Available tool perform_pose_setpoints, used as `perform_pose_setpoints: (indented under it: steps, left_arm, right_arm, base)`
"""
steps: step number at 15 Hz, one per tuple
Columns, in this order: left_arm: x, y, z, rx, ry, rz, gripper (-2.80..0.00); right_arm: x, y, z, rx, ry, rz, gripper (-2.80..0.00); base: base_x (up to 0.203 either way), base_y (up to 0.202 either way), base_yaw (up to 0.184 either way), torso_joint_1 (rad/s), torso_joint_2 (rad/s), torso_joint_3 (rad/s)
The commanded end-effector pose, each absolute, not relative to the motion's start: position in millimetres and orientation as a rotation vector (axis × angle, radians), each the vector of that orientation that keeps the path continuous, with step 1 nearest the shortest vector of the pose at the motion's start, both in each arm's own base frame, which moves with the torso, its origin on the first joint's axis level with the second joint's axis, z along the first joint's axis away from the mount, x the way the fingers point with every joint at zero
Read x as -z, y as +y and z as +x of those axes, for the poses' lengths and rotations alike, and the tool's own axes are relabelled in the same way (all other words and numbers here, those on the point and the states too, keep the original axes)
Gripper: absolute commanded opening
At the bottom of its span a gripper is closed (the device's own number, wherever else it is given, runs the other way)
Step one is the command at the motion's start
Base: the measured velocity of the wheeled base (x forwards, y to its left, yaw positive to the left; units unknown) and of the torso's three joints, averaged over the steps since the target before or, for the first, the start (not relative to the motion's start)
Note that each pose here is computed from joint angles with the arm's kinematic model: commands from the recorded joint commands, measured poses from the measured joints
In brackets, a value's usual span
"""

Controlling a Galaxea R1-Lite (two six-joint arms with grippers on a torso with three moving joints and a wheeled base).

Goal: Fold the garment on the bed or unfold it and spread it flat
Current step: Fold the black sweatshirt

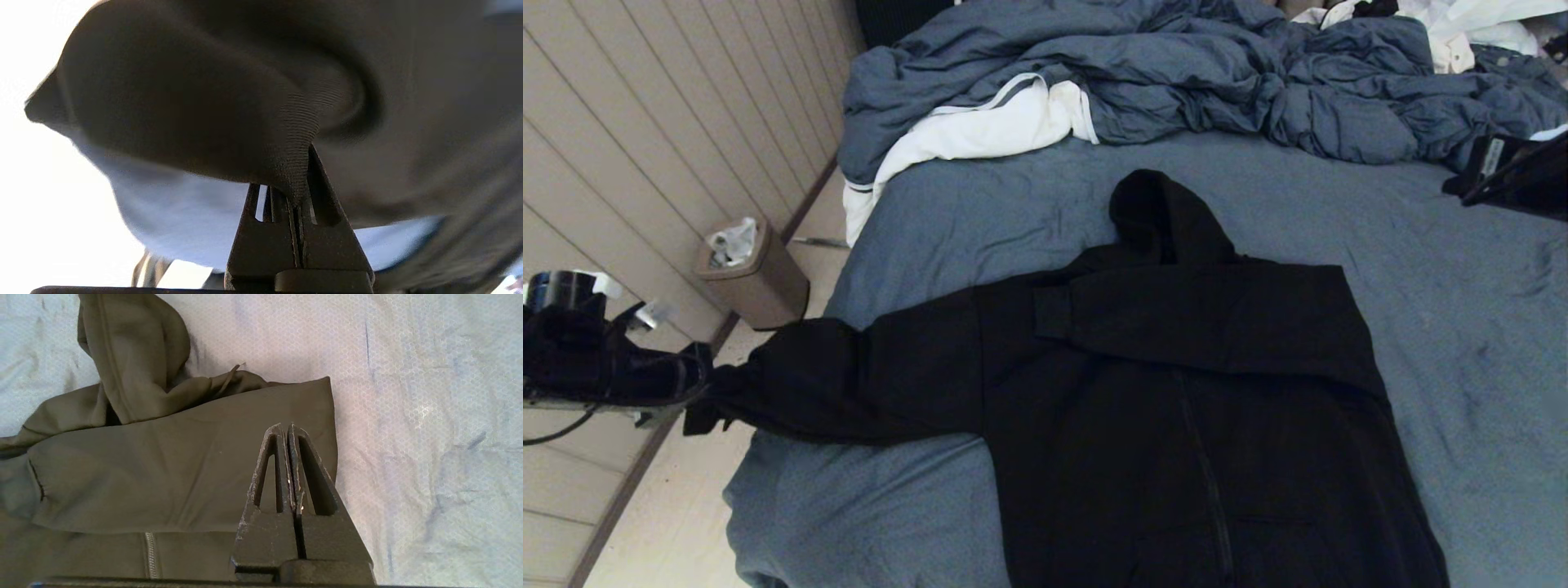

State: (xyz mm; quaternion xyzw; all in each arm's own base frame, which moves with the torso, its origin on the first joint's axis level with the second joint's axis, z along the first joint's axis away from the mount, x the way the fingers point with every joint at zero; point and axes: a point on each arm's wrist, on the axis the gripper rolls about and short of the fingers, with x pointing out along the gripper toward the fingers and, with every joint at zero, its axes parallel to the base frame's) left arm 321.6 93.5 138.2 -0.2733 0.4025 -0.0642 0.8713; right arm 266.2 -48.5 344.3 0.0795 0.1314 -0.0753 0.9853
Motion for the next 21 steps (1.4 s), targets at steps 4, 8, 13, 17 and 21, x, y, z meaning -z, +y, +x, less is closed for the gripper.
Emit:
perform_pose_setpoints:
  steps: [4,8,13,17,21]
  left_arm:
    - [-235.1,45.1,305.7,0.274,0.662,-0.486,-2.80]
    - [-285.0,-29.8,291.0,0.447,0.631,-0.447,-2.80]
    - [-295.8,-132.3,277.9,0.600,0.634,-0.370,-2.80]
    - [-303.9,-194.1,274.6,0.673,0.588,-0.333,-2.80]
    - [-292.2,-242.9,266.6,0.761,0.619,-0.288,-2.80]
  right_arm:
    - [-342.6,-48.2,260.6,0.154,0.270,0.163,-2.80]
    - [-341.8,-47.7,251.9,0.155,0.271,0.164,-2.80]
    - [-332.3,-45.4,240.7,0.132,0.299,0.179,-2.80]
    - [-335.6,-45.3,232.8,0.131,0.285,0.197,-2.80]
    - [-333.8,-44.4,228.9,0.128,0.289,0.205,-2.80]
  base:
    - [0.000,0.000,0.000,0.000,0.00,0.000]
    - [0.000,0.000,0.000,0.000,0.00,0.000]
    - [0.000,0.000,0.000,0.000,0.00,0.000]
    - [0.000,0.000,0.000,0.000,0.00,0.000]
    - [0.000,0.000,0.000,0.000,0.00,0.000]
